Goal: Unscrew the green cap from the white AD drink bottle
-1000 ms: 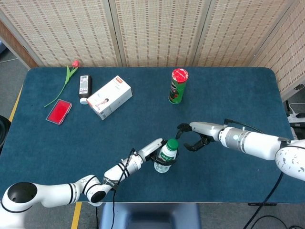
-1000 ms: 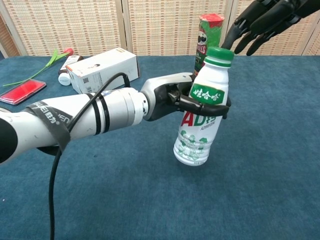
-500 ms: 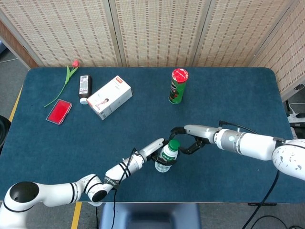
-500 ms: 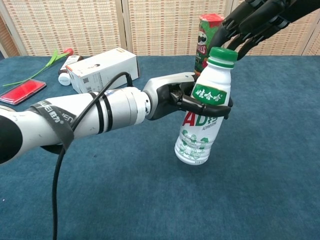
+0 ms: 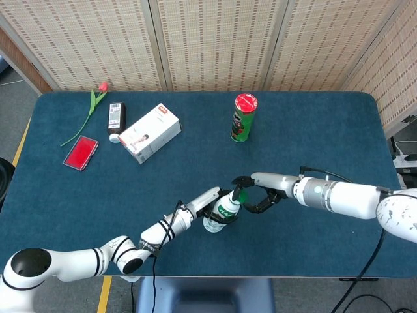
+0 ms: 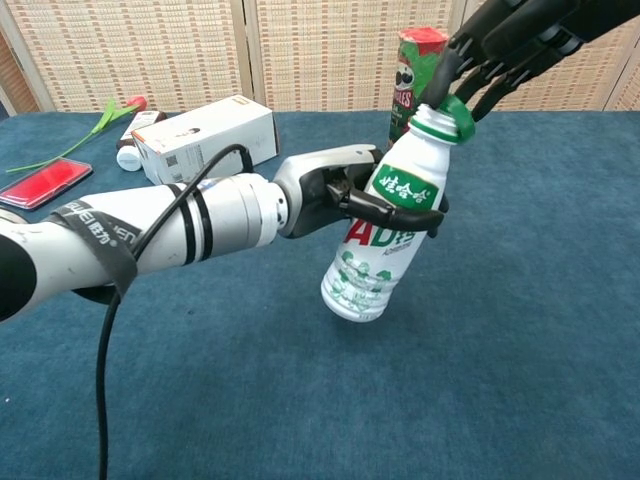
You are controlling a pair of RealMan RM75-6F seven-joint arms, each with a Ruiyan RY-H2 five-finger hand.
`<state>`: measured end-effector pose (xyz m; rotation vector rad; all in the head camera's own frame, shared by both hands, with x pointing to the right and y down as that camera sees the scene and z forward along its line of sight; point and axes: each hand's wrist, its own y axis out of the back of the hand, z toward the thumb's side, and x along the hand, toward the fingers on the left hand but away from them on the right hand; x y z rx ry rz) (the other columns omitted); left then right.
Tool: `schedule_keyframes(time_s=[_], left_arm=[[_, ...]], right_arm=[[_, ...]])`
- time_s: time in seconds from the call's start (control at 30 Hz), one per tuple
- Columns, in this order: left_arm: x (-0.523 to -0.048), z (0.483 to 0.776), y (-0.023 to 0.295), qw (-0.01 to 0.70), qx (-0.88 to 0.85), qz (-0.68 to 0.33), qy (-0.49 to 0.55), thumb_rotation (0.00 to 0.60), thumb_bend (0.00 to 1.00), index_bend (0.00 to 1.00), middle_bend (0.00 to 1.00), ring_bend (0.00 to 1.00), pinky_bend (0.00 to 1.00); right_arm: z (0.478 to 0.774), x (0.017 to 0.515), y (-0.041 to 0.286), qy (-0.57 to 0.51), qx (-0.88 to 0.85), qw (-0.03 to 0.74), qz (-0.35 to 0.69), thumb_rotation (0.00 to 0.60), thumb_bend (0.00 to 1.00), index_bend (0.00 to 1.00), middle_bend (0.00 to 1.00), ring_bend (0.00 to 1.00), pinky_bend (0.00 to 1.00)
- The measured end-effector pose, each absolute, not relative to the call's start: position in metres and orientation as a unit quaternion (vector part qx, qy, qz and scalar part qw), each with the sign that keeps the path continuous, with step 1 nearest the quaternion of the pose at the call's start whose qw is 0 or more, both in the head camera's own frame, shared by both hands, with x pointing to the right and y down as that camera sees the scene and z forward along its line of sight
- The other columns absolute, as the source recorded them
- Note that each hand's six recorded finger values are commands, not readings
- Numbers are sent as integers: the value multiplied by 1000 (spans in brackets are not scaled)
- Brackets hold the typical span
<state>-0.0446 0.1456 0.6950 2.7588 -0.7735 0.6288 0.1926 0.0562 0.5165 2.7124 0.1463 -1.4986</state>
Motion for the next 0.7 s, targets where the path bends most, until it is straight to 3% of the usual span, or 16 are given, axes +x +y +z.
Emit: schedule_keyframes(time_s=[0.27, 0.53, 0.7], left_arm=[[-54, 701, 140, 114, 931, 215, -273, 600, 845, 741, 883, 561, 722], [-60, 701, 132, 81, 928, 205, -302, 600, 772, 737, 865, 561, 721], [-84, 708, 116, 51, 907, 205, -365, 600, 754, 720, 839, 545, 683]], right_arm=[[514, 204, 52, 60, 873, 29, -483, 425, 462, 277, 0, 0, 0], [517, 210, 38, 108, 878, 4, -467, 423, 462, 11, 0, 0, 0], [516, 222, 26, 176, 875, -35, -449, 422, 462, 0, 0, 0, 0]])
